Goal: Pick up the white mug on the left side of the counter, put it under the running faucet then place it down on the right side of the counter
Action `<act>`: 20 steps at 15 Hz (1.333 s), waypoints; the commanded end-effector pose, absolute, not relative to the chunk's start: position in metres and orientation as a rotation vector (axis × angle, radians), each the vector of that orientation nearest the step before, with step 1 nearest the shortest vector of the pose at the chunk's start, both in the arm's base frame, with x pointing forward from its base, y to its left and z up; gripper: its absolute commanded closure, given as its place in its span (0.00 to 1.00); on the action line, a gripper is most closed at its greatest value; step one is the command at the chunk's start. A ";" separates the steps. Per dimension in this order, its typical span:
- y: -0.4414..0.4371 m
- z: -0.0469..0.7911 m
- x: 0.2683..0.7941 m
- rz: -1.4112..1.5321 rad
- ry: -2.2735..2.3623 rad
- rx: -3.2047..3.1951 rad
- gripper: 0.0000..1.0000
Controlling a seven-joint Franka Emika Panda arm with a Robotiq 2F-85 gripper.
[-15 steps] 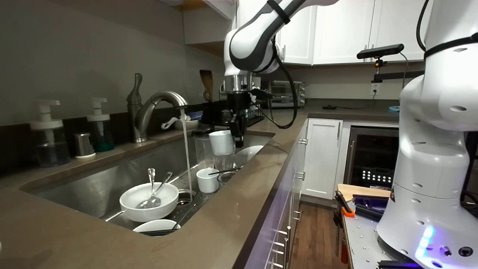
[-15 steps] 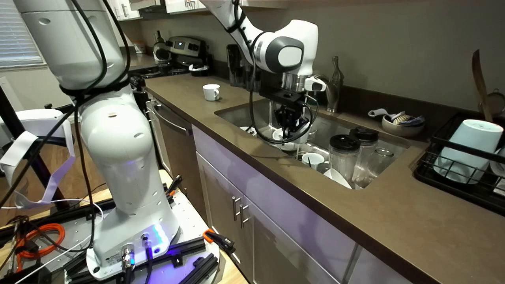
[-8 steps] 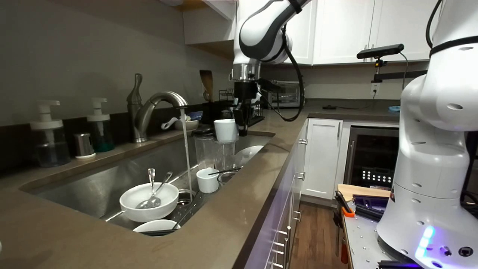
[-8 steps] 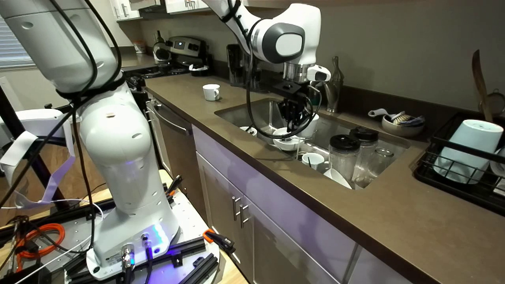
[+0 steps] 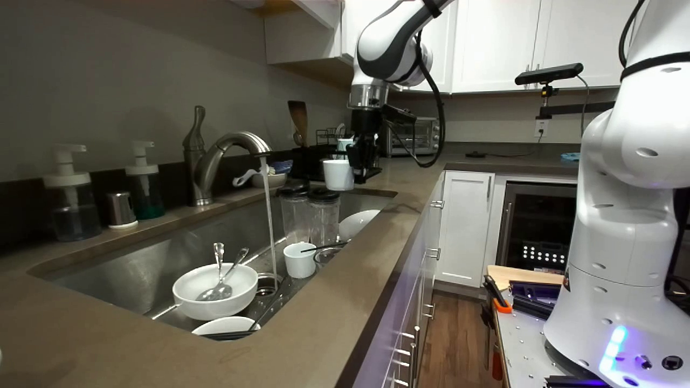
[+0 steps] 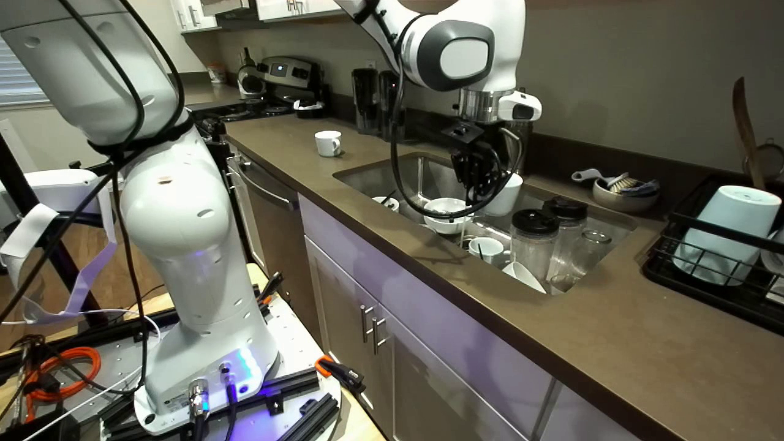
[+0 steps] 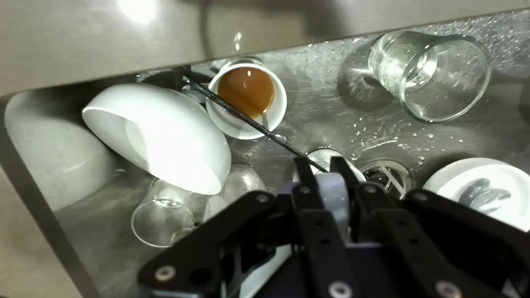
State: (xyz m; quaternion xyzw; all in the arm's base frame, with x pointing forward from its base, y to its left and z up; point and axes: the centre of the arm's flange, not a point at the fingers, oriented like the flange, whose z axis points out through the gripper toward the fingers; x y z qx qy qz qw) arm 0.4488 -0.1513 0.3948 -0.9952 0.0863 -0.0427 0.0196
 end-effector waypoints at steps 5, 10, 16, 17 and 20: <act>-0.217 0.428 0.471 -0.178 0.461 -3.055 0.96; -0.239 0.416 0.470 -0.158 0.538 -3.018 0.96; -0.261 0.392 0.444 -0.157 0.681 -2.920 0.96; -0.265 0.390 0.438 -0.156 0.709 -2.904 0.96; -0.275 0.382 0.426 -0.148 0.770 -2.884 0.96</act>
